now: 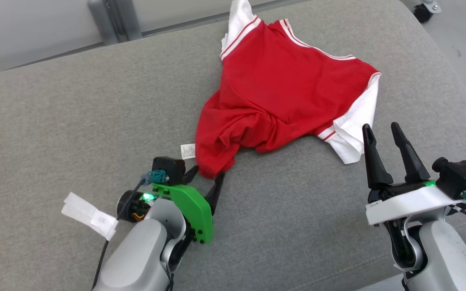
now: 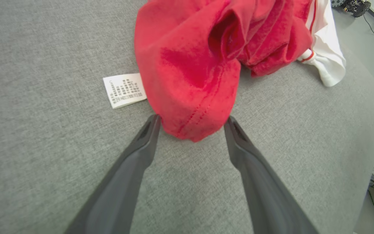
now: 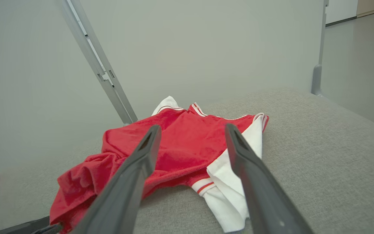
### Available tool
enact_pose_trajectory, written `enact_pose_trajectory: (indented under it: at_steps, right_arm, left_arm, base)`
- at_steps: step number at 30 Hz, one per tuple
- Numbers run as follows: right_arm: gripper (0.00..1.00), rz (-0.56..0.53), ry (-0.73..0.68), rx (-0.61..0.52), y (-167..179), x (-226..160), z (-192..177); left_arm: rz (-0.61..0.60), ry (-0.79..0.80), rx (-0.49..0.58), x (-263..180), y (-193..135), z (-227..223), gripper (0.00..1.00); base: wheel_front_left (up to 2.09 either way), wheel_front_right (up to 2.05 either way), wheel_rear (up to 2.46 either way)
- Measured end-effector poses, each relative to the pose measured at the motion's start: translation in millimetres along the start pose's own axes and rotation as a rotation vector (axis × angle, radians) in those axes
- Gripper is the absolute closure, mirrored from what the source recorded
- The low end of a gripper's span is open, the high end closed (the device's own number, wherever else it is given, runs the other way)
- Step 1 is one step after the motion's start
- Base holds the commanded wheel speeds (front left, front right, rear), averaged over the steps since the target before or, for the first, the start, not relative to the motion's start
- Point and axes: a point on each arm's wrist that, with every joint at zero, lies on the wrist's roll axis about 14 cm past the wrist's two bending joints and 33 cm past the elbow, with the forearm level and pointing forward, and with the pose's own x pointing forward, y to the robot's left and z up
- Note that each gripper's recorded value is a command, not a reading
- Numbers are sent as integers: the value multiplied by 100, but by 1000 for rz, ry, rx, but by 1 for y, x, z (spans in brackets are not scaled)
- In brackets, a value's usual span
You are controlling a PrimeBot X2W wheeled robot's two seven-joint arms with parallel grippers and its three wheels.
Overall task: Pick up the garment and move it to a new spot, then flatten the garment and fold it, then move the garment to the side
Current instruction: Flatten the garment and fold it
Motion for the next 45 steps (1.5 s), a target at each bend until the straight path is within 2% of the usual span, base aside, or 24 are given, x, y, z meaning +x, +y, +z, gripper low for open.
enact_pose_trajectory:
  at_steps: [3,4,5,6,10,13,21,26,27,29,30,32,39,45]
  right_arm:
    - [0,-17,6,-3,-5,-2,-2]
    - [0,-20,8,-1,-5,-2,-2]
    - [0,-20,7,0,-5,-3,-2]
    - [0,-19,6,1,-5,-3,-2]
    - [0,-12,-6,3,-3,-1,2]
    - [0,-6,-14,3,-1,0,4]
    - [0,-13,-1,3,-3,2,-1]
    - [0,-11,7,7,-1,8,-5]
    - [0,-14,9,6,-2,9,-6]
    - [0,-21,17,3,-4,10,-8]
    - [0,-22,19,3,-4,10,-9]
    - [0,-24,26,3,-4,12,-11]
    - [0,-14,44,3,-3,11,-17]
    - [0,20,40,19,9,14,-18]
  left_arm:
    - [25,-7,-2,8,5,3,0]
    - [32,-8,5,10,7,3,21]
    - [36,-18,6,10,8,5,75]
    - [38,-26,4,10,9,7,100]
    - [36,-95,33,5,14,28,100]
    - [76,-140,90,-9,42,51,100]
    - [215,-17,247,-48,130,89,100]
    - [204,53,304,-45,146,95,100]
    - [211,56,321,-44,152,97,89]
    - [238,45,366,-44,168,103,16]
    - [251,20,375,-44,175,108,0]
    - [266,-15,385,-40,183,112,0]
    - [240,-20,432,-44,178,96,0]
    - [262,-126,373,-71,173,106,0]
  base:
    - [0,0,0]
    - [0,0,0]
    - [0,0,0]
    - [0,0,0]
    - [0,0,0]
    - [0,0,0]
    - [0,0,0]
    - [0,0,0]
    - [0,0,0]
    - [0,0,0]
    - [0,0,0]
    - [0,0,0]
    - [0,0,0]
    - [0,0,0]
